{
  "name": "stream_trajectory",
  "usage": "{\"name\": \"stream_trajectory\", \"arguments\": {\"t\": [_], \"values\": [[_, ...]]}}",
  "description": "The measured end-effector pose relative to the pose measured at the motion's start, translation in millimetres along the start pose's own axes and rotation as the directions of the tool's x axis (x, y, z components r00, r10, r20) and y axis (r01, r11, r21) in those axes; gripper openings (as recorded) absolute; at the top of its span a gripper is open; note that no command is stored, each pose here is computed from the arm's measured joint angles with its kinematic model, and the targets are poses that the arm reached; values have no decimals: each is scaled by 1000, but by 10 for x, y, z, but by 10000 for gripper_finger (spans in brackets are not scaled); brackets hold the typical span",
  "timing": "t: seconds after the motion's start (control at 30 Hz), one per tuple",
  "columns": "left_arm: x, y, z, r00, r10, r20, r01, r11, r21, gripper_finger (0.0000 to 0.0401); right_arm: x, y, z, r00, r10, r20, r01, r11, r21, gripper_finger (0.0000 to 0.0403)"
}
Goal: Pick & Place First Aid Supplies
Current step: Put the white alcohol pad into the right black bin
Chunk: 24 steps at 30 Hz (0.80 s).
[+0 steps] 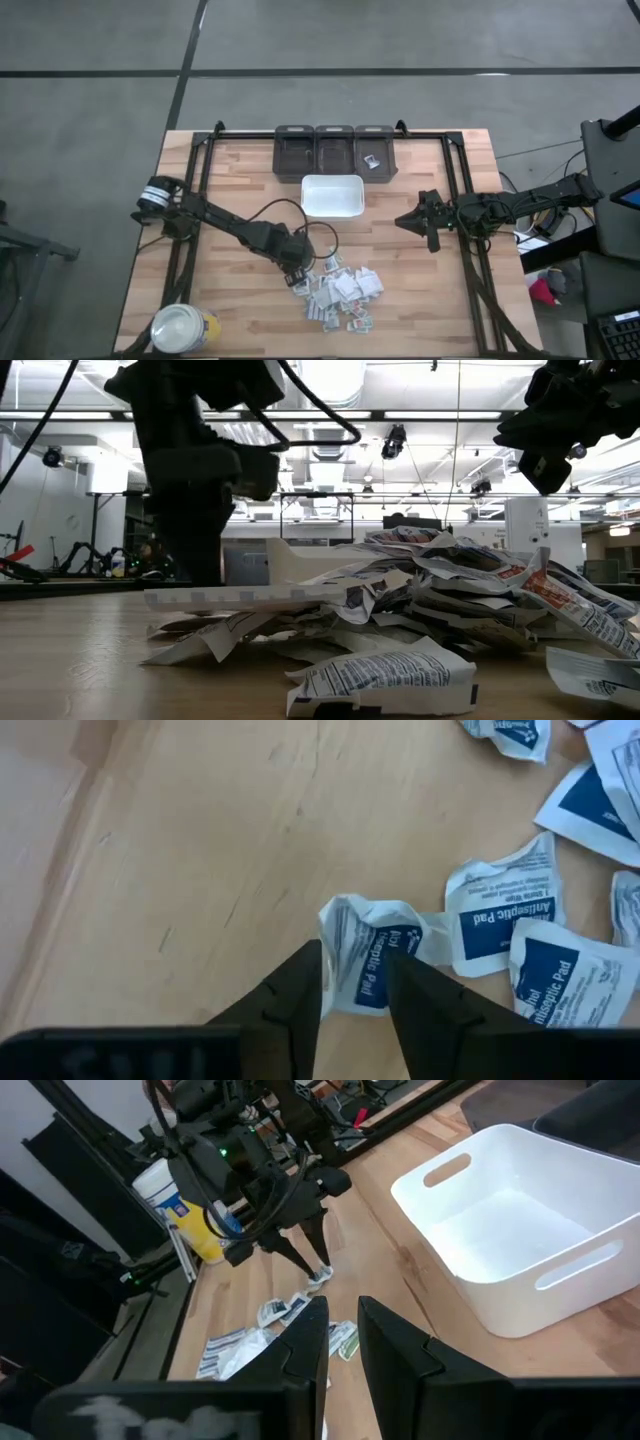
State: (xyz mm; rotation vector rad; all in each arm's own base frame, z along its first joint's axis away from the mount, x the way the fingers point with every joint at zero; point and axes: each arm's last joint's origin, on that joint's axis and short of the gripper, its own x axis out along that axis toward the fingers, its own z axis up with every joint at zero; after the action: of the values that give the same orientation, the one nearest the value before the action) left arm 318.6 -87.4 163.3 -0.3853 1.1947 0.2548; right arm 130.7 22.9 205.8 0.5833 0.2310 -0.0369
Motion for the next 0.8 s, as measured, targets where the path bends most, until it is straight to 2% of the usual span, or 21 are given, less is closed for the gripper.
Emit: {"name": "stream_trajectory", "arguments": {"t": [0.23,0.63,0.8], "values": [[12,6,3,1000,7,2,-7,999,43,119,0,-4,-6,1000,-4,-6,4,1000,-3,57],[12,78,19,998,64,4,-64,998,5,119,0,-19,-27,999,-20,-27,19,1000,-8,57],[8,122,-17,992,122,-22,-122,992,13,118,-1,-23,-32,999,-24,-33,23,1000,-9,57]]}}
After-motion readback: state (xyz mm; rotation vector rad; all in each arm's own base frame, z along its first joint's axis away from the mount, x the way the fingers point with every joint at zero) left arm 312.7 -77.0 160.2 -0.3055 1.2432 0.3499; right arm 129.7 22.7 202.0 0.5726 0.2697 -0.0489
